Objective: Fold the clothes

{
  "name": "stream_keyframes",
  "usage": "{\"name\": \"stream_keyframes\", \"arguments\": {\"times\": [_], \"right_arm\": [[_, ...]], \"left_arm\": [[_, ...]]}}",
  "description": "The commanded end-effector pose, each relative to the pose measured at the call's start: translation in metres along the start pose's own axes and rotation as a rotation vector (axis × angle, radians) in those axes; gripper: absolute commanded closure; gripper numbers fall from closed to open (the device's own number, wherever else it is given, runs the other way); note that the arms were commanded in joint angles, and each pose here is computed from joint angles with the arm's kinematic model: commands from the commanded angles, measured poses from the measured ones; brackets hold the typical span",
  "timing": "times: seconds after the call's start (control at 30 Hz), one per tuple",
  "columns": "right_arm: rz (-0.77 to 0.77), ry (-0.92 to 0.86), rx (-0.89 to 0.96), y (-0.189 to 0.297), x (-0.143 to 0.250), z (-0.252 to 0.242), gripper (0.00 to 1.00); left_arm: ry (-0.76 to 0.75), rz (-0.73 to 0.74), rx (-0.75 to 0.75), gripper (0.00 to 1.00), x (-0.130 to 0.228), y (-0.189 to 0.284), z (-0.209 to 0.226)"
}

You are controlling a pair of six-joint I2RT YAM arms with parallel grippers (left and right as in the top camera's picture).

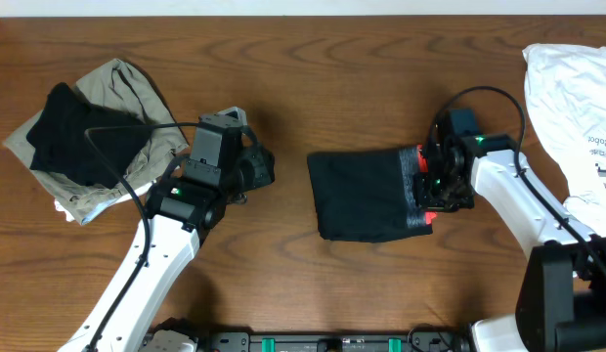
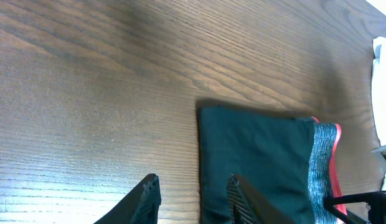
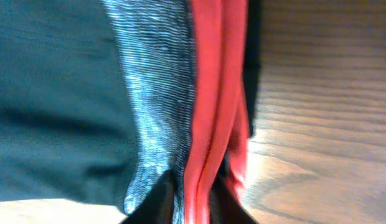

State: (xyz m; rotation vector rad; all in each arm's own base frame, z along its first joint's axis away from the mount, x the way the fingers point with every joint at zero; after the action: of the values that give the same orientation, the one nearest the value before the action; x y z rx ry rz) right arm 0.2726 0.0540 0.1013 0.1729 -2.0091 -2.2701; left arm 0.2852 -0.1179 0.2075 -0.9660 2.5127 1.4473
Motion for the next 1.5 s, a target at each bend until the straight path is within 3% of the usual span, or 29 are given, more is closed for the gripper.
{"name": "stream_keyframes", "arguments": {"times": [0.0, 0.13, 0.4, 0.6, 0.93, 1.13, 1.33, 1.37, 1.4, 1.47], "right_arm": [[0.017, -0.026, 0.097, -0.003, 0.002, -0.012, 0.76], [0.014, -0.049, 0.159, -0.003, 0.002, -0.019, 0.71], [-0.011, -0.068, 0.160, -0.003, -0.003, -0.019, 0.69], [-0.008, -0.067, 0.127, -0.003, -0.002, -0.015, 0.69], [-0.007, -0.066, 0.113, -0.004, -0.002, -0.014, 0.69], [-0.011, -0.066, 0.112, -0.004, -0.003, -0.014, 0.67], [-0.074, -0.061, 0.116, -0.003, -0.015, -0.014, 0.66], [-0.088, -0.060, 0.118, -0.003, -0.017, -0.015, 0.66], [-0.102, -0.060, 0.119, -0.005, -0.021, -0.015, 0.66], [-0.113, -0.059, 0.118, -0.009, -0.026, -0.015, 0.66]], "left_arm": [[-0.018, -0.007, 0.000, 0.57, -0.002, 0.001, -0.001], [-0.032, -0.009, 0.003, 0.54, -0.002, 0.001, -0.002], [-0.341, -0.017, 0.054, 0.49, 0.001, -0.020, -0.021], [-0.443, -0.025, 0.084, 0.49, 0.000, -0.059, -0.031], [-0.480, 0.028, 0.163, 0.50, 0.019, -0.138, -0.037], [-0.480, 0.126, 0.115, 0.50, 0.043, -0.171, -0.017], [-0.451, 0.281, -0.002, 0.51, 0.066, -0.172, 0.012], [-0.443, 0.314, -0.029, 0.51, 0.071, -0.170, 0.018], [-0.435, 0.355, -0.063, 0.60, 0.076, -0.168, 0.025], [-0.410, 0.428, -0.125, 0.66, 0.087, -0.161, 0.038]]}}
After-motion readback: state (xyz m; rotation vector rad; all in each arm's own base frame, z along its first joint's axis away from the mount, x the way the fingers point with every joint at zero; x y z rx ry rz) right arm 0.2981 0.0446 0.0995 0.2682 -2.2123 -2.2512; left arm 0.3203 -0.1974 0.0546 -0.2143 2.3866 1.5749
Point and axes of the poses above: each gripper's point midway between its finger pads, its own y axis back along the fingers, its own z axis along the line the jaws close on, x = y × z, the point moved 6 cm from there along y, back along the fingers, and after that the axes turned 10 degrees about y, right-handed, at the moved point
